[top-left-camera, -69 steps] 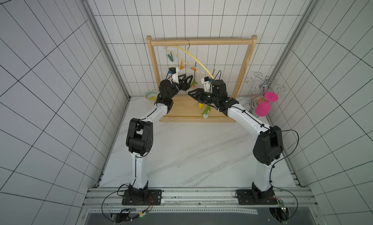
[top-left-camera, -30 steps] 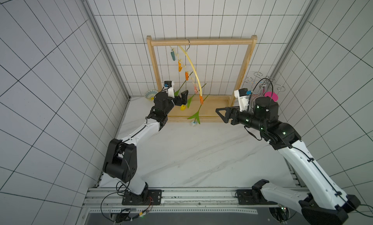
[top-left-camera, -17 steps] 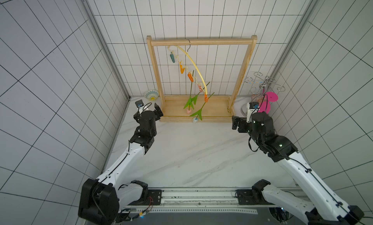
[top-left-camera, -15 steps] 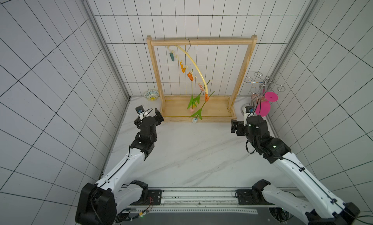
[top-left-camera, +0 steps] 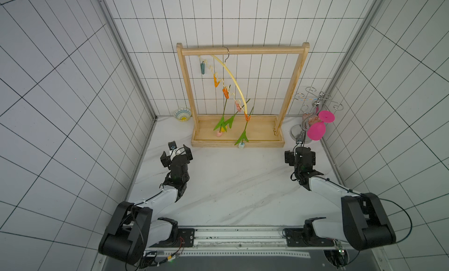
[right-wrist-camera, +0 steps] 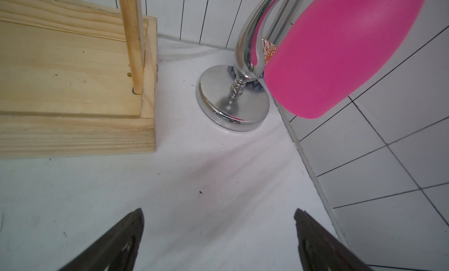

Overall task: Dry the flowers on a clothes hanger
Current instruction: Reset both arms

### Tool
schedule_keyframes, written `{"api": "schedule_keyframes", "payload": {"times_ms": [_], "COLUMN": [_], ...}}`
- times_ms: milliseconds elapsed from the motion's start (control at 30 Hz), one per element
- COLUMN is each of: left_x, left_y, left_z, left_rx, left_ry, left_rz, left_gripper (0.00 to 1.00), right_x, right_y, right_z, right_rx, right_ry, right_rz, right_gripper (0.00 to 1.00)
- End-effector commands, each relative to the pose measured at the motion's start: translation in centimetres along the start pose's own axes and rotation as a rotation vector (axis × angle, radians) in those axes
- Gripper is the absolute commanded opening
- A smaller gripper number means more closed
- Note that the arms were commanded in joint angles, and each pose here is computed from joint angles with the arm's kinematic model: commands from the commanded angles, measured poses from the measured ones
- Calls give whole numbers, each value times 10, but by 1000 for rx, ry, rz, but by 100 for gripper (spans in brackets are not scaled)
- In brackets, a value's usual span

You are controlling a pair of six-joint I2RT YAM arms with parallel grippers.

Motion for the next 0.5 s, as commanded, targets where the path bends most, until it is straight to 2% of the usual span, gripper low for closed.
{"api": "schedule_keyframes", "payload": {"times_ms": [0,100,200,300,467], "left_x": [5,3,3,3,4], "left_y": [-2,-11,-9,-6,1], "left_z": [8,18,22,22,17], "left_rx": [6,-1,-54,-65,-81], "left_ry": [-49,-50,0,-14,-48], "left_rz": [-23,25,25,15,-20], "left_gripper": [99,99,99,99,99], "right_x": [1,-1,-1,1,0], "right_y": [-8,-17,-24,-28,-31], "right_z": [13,21,20,14,18], "right_rx": [-13,-25,-7,10,28], "right_ry": [-28,11,-13,-55,-37], "right_rz": [96,132,156,174,187], "right_gripper": [99,99,99,99,99]}}
Point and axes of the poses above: each gripper's point midway between its finger pads, its own z axis out along the fingers, its own y axis along the line the jaws close on, x = y × z, the point moved 9 cm from there along -z, back along the fingers, and after that the axes turned 9 degrees about z, right-handed, at the moved point
